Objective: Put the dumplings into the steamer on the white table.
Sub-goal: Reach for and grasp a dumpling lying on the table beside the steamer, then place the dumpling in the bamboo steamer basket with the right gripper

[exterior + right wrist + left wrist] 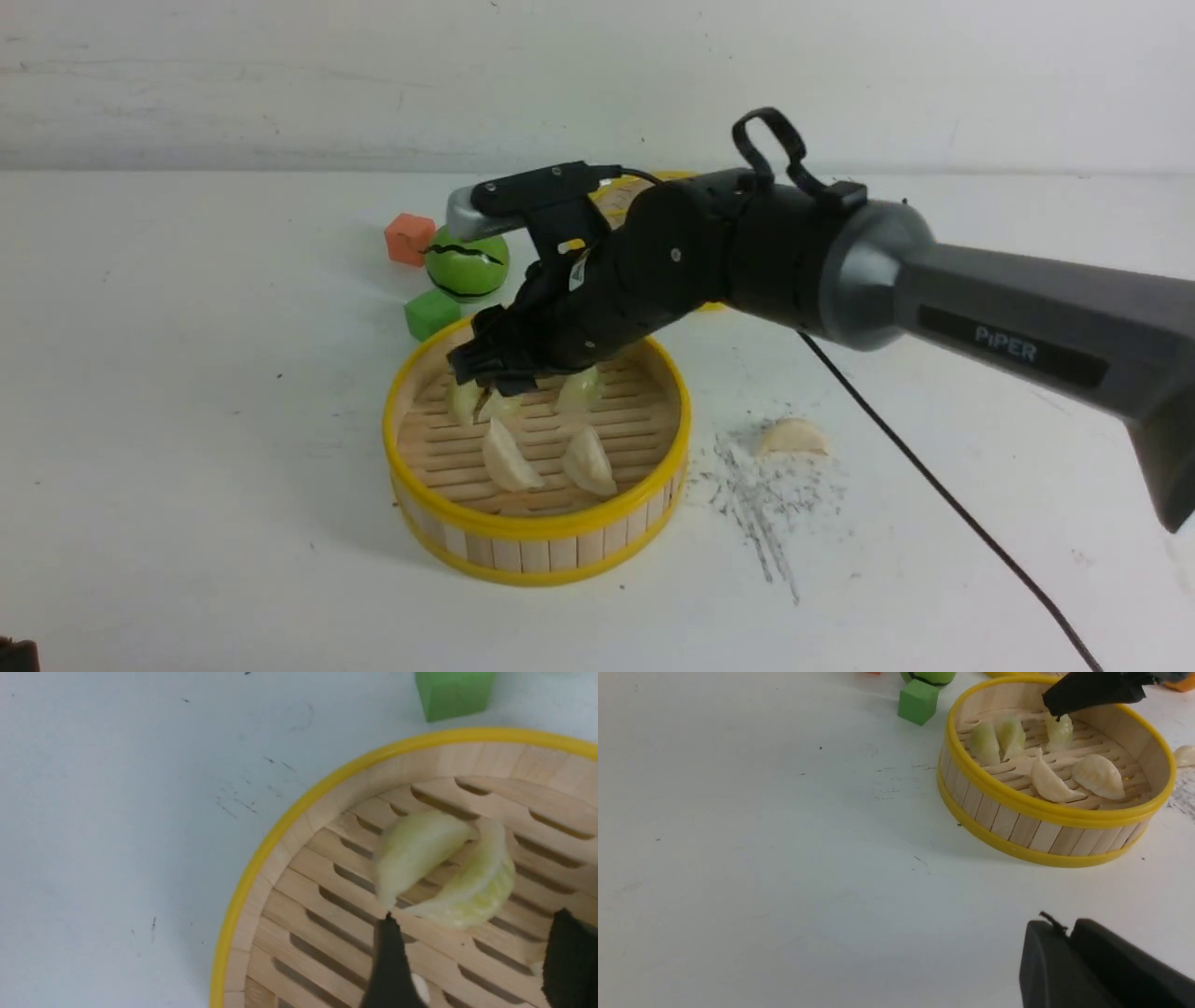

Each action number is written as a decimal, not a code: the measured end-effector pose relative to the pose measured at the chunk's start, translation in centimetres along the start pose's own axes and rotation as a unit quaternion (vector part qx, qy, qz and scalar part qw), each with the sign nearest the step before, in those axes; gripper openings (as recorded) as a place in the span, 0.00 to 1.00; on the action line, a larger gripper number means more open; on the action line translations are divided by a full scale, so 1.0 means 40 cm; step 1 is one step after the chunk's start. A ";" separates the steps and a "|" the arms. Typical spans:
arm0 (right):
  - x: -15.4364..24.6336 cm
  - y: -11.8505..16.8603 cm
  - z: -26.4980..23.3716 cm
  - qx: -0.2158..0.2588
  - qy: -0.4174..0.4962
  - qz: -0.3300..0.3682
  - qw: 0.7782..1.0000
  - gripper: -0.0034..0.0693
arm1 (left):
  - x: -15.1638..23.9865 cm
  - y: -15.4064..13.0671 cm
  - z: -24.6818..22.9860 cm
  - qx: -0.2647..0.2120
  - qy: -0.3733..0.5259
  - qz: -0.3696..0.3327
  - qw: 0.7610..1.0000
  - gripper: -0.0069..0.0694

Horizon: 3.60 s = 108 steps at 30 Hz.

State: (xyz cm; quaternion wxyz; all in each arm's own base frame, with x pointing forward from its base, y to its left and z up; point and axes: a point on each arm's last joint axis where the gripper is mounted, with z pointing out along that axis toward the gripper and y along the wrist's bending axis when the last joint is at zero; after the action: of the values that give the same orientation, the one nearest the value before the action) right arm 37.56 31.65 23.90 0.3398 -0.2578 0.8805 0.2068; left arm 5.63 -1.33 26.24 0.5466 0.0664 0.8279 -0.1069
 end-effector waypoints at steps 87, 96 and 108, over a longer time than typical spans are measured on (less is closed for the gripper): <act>0.198 -0.455 -0.066 0.045 0.310 0.017 0.949 0.37 | -0.003 -0.001 0.001 0.002 -0.009 0.001 1.000 0.23; 0.035 -0.409 -0.159 0.045 0.230 0.080 0.969 0.38 | -0.003 -0.001 0.001 0.003 -0.009 0.001 1.000 0.24; -0.019 0.014 0.011 -0.077 0.154 0.083 0.982 0.38 | -0.005 -0.002 0.001 0.004 -0.013 0.001 1.000 0.25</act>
State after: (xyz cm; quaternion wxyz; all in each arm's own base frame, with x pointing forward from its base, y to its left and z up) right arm 37.91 32.57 24.24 0.1606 -0.2382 0.9220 0.2595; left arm 5.72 -1.40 26.41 0.5570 0.0674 0.8204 -0.1104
